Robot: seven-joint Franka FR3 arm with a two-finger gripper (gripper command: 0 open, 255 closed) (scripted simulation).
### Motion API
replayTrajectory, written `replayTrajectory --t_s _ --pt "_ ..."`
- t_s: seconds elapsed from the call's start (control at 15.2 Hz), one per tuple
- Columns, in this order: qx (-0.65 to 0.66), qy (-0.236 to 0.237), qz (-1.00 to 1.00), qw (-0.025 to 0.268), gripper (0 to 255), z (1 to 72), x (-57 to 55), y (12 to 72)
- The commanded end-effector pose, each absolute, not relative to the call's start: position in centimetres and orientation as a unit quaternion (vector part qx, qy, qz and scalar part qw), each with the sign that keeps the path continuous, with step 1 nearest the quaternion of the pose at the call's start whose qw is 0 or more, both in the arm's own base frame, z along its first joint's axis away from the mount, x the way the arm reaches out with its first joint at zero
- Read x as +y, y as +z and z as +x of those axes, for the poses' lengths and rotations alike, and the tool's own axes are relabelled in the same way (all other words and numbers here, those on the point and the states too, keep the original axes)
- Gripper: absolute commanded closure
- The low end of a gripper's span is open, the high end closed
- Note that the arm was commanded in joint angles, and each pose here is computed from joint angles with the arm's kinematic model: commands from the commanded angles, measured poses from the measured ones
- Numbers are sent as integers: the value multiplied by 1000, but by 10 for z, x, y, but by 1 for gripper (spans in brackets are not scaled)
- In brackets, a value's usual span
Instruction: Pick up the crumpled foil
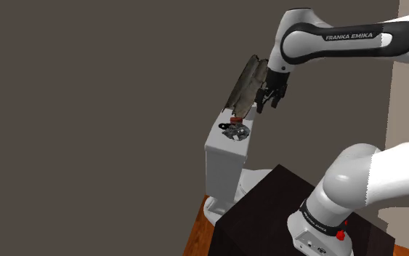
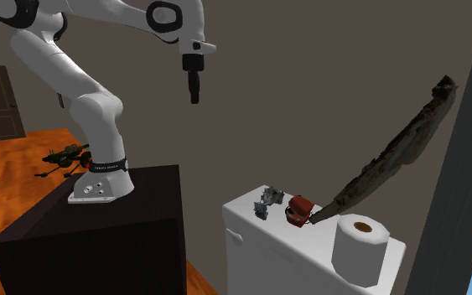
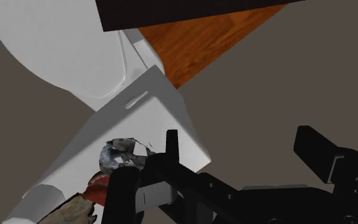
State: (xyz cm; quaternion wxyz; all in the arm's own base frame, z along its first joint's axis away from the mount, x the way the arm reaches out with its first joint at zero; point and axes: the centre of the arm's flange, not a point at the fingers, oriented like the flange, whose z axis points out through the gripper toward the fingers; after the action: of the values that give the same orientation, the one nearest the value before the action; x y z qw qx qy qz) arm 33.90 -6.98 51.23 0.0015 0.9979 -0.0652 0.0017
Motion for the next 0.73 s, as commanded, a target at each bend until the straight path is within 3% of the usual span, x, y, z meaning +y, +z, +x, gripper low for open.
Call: replayTrajectory --t_s 0.0,0.66 --pt "-71 6 997 -3 0 350 -86 492" --pt "-100 23 994 -29 0 401 -172 402"
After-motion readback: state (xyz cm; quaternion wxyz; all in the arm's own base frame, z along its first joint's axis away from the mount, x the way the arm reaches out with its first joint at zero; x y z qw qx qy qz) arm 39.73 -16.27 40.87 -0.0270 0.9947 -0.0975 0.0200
